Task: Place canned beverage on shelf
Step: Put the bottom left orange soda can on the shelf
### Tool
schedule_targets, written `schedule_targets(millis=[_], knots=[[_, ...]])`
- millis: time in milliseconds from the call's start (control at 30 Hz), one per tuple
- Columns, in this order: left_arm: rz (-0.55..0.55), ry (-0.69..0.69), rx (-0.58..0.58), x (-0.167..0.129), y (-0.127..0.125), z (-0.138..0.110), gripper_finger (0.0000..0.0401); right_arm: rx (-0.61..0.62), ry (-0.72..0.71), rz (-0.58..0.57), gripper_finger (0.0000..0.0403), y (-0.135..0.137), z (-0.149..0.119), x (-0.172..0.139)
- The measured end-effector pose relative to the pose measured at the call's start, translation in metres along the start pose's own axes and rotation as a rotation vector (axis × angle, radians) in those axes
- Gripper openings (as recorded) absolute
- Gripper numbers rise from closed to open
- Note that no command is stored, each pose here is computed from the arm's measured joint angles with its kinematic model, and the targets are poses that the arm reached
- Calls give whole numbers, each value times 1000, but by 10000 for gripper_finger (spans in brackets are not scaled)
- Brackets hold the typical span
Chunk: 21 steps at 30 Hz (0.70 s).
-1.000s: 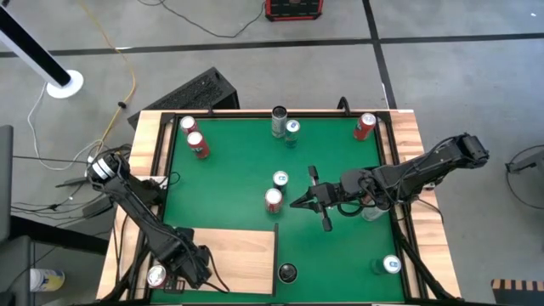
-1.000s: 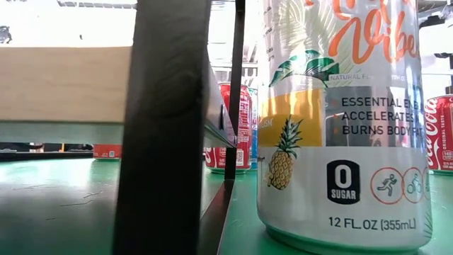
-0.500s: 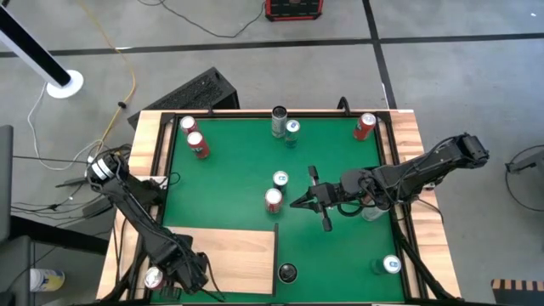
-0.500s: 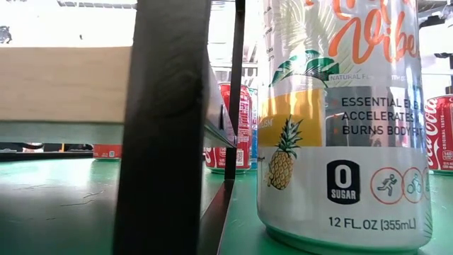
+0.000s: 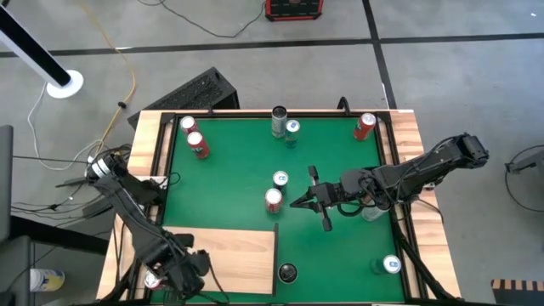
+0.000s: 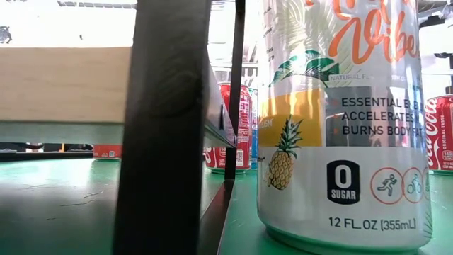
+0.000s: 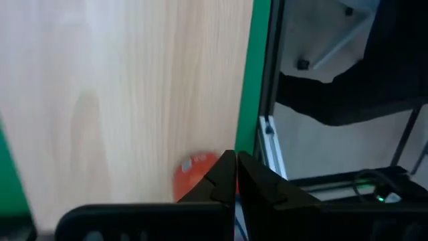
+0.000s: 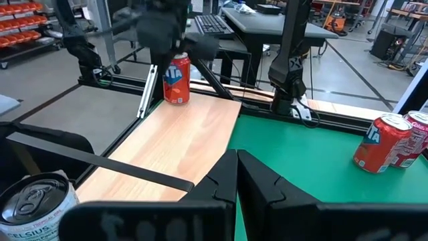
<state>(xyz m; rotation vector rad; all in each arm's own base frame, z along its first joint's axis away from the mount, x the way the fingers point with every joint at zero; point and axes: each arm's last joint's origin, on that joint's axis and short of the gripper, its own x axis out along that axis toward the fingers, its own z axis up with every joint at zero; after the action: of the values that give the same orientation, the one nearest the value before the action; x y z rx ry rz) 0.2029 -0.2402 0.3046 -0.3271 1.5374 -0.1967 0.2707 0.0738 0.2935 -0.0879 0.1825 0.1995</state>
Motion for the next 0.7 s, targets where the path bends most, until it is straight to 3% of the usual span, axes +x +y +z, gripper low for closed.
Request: schedule_targets(millis=[267,467,700], knots=[[62,-32,2,-46,-27,-46,0,0,3,1,36,0,0,0],[113,-82,104,-34,-43,-90,9,-7,10,1,36,0,-1,0],[201,-138,-37,-32,-37,-97,75,-10,7,-1,36,0,-1,0]])
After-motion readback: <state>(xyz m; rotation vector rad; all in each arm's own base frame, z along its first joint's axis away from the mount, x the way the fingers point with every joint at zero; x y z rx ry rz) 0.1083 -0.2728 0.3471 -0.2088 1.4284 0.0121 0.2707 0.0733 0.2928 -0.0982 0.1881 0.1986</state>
